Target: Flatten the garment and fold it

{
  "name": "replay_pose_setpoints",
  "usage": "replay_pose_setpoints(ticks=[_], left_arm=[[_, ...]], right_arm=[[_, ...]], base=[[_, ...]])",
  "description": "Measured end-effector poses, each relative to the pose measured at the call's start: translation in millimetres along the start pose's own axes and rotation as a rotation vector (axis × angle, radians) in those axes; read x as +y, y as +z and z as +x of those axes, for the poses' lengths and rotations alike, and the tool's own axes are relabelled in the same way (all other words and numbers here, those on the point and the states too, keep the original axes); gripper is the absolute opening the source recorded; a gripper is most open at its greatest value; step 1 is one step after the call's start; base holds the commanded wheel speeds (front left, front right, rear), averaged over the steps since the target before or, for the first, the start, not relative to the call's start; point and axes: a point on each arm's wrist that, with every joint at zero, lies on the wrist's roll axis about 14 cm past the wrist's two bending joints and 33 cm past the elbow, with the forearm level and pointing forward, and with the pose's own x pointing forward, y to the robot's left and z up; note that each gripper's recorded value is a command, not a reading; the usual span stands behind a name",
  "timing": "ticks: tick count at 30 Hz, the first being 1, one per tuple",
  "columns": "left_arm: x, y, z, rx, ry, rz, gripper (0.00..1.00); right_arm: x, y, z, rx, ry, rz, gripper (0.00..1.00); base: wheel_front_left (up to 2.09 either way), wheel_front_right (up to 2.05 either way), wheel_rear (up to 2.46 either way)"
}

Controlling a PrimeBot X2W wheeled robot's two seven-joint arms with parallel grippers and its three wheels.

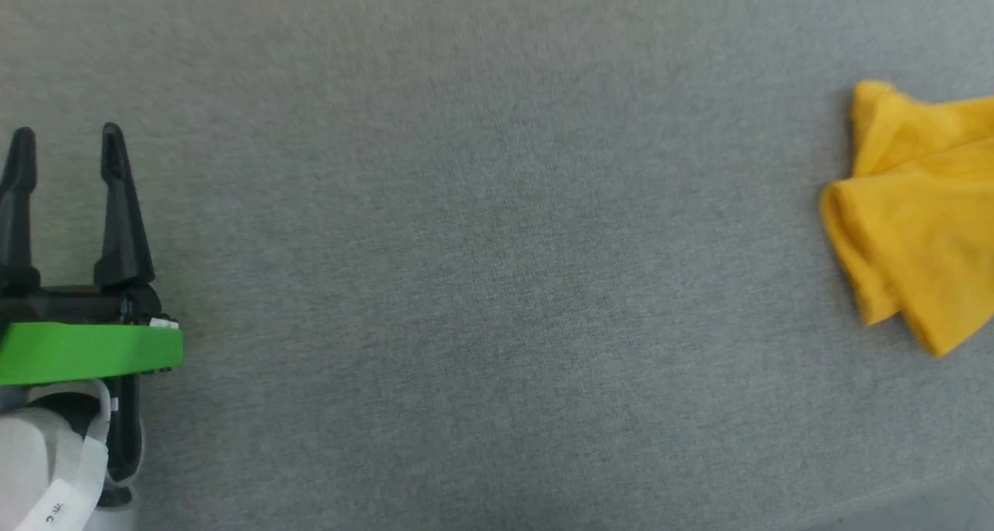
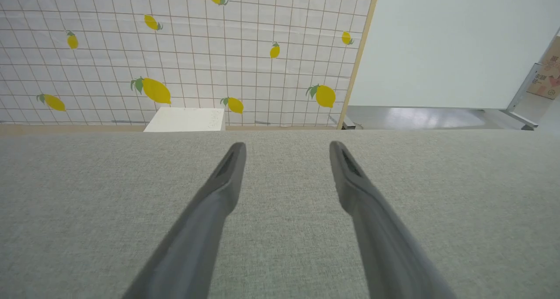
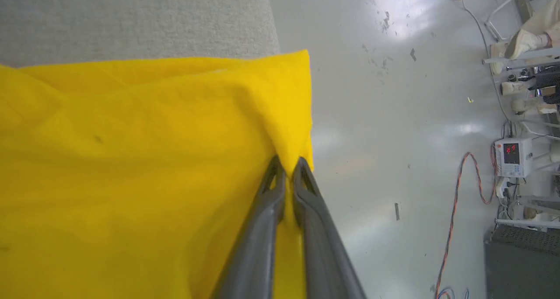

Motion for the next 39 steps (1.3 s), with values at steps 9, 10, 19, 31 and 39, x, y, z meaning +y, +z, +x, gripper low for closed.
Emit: replay_pose_setpoints(ticks=[9,10,19,31,39], left_arm=[[5.3,-61.1,5.3,0.115,-0.001,-0.031,1.00],[5.7,-63.6,5.0,0.120,0.001,-0.033,1.00],[10.7,-51.2,-4.2,0.089,0.054,-0.057,1.00],[25.6,21.3,-45.2,-0.049,0.172,-0.061,1.00],[33.7,72.9,-85.0,-0.153,0.240,-0.047,1.00]], right_arm=[[-14.3,-12.8,30.9,0.051,-0.108,0.038,1.00],[-14.8,-12.3,32.0,0.050,-0.112,0.036,1.00],[-16.2,72.9,0.5,-0.316,-0.043,0.154,1.00],[58.8,214.7,-172.6,-1.112,0.378,0.312,1.00],[92.3,210.8,-258.1,-1.352,0.570,0.576,1.00]], base=[[0.00,0.00,0.00],[0.00,0.00,0.00],[0.00,0.00,0.00],[0.00,0.00,0.00],[0.00,0.00,0.00]])
